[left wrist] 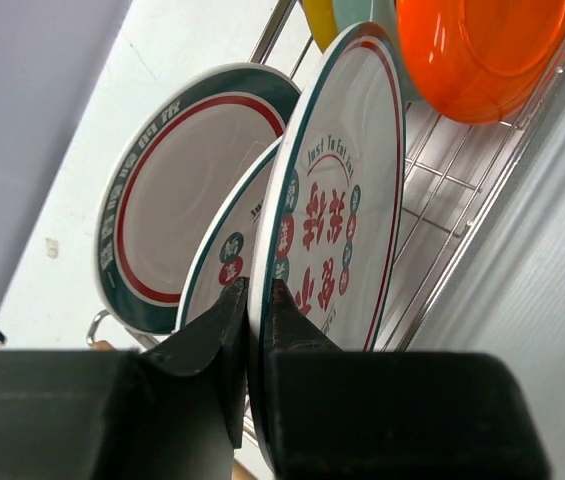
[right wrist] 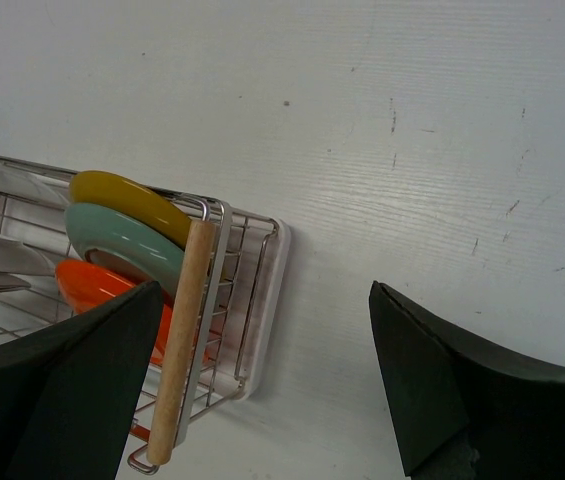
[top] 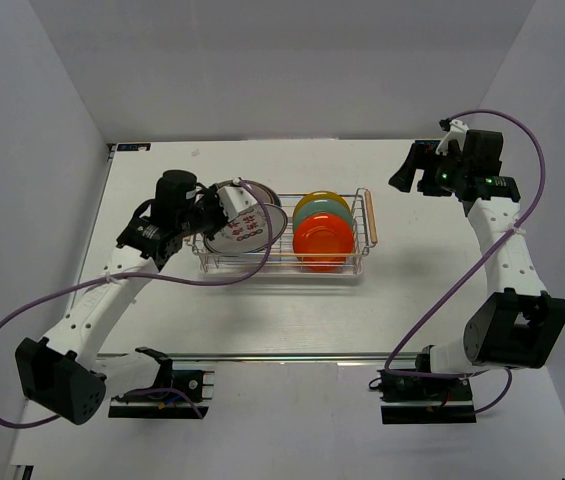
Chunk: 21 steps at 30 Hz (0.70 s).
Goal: Unload the plates from the dish rack
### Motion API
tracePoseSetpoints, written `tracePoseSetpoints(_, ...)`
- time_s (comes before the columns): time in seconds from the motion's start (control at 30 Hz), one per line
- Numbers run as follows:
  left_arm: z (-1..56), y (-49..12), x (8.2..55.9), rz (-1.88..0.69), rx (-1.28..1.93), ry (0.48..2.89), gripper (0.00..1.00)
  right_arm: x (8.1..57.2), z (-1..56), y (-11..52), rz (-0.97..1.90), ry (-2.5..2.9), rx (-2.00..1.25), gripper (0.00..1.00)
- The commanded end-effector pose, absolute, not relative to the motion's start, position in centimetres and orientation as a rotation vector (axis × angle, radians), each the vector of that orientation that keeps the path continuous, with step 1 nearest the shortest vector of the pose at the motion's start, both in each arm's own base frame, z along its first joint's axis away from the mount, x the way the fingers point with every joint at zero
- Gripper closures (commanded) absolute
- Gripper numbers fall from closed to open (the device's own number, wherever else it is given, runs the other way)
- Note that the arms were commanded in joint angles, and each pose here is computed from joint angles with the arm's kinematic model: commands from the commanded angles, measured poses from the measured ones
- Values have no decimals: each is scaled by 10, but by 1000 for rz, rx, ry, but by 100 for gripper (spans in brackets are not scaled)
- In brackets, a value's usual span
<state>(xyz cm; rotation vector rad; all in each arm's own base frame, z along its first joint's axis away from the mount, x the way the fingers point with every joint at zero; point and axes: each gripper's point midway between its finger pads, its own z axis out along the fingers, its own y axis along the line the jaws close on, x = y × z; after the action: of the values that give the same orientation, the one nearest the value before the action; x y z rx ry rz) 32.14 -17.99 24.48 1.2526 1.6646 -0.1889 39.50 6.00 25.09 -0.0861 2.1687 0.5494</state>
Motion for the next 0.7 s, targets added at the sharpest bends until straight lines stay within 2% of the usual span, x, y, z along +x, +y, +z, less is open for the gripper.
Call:
tracePoseSetpoints(0.0, 292, -182, 315, -148, 1283, 1487, 88, 398, 279, 59, 534, 2096, -99, 11)
tracePoseSetpoints(0.17, 302, -178, 311, -93, 1323, 1422, 100, 398, 282, 58, 520, 2084, -99, 11)
tracePoseSetpoints(0.4, 333, -184, 293, -73, 1397, 1229, 100, 397, 287, 56, 504, 2069, -102, 11)
tracePoseSetpoints(0.67, 390, -192, 286, -130, 1284, 1136, 100, 395, 294, 53, 472, 2047, -121, 11)
